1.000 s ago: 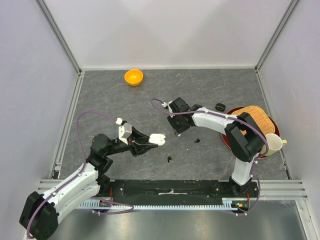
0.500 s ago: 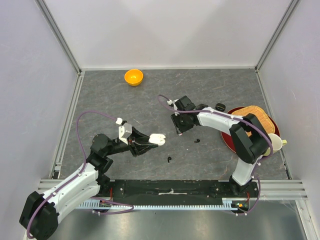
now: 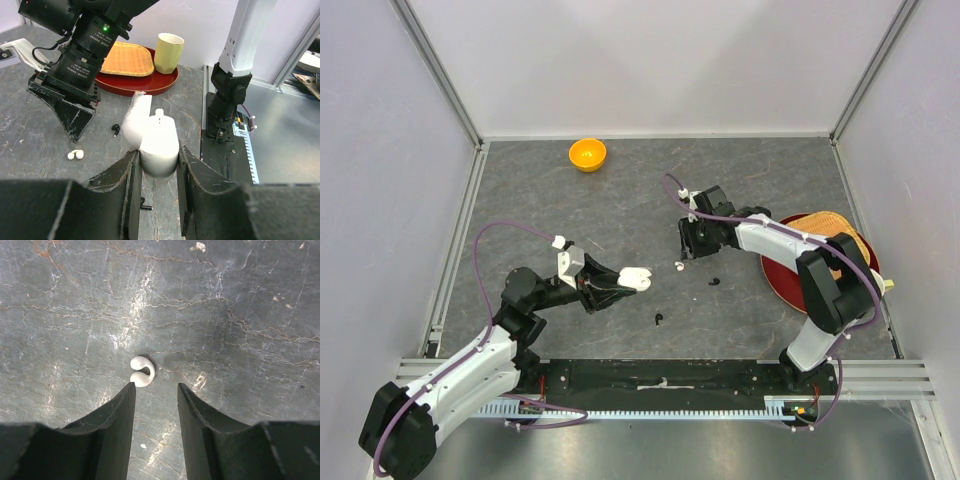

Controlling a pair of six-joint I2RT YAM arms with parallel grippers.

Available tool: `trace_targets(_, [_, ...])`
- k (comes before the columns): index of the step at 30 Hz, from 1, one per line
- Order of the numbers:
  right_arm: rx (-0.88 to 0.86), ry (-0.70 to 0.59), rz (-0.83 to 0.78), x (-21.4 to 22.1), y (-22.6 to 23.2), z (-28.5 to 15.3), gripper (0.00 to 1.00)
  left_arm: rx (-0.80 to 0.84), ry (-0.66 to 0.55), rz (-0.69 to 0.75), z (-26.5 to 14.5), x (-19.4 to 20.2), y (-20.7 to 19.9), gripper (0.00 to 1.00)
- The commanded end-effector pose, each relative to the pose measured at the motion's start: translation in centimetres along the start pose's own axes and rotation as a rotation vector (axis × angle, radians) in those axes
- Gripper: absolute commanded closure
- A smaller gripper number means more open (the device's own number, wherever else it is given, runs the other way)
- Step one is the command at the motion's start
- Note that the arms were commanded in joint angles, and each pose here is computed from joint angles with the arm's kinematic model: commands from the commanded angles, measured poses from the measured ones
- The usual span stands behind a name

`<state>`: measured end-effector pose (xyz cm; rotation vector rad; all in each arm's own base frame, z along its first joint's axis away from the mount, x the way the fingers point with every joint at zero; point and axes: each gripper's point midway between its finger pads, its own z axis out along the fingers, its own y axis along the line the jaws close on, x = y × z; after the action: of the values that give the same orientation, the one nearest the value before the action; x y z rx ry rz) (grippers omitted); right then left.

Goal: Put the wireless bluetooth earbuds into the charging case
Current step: Pick up the earbud from the center of the board.

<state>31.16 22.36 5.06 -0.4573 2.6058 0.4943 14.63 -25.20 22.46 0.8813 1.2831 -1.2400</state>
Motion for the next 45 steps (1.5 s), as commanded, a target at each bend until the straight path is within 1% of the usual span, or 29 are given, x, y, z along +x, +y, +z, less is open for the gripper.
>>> trace_targets(1, [-0.027,-0.005,0.013,0.0,0.4,0.4,0.54,-0.001,-0.037,0.051,0.2,-1.2,0.1,0.98])
trace_targets(11, [-0.02,0.027,0.023,1.0,0.0,1.6,0.54,0.003,-0.038,0.052,0.2,-1.3,0.0,0.98])
trace_targets(21, [-0.005,0.036,0.02,1.3,-0.4,2.0,0.56,0.001,-0.036,0.051,0.2,-1.3,0.0,0.98])
trace_targets(30, [-0.03,0.051,0.027,1.8,0.0,2.2,0.56,0.003,-0.035,0.047,0.2,-1.2,0.0,0.98])
trace_targets(40, [-0.066,0.063,0.032,2.1,0.6,2.5,0.59,0.001,-0.034,0.046,0.3,-1.2,0.0,0.98])
trace_targets(45, [-0.087,0.066,0.038,2.2,0.9,2.6,0.62,0.001,-0.031,0.04,0.3,-1.1,0.1,0.98])
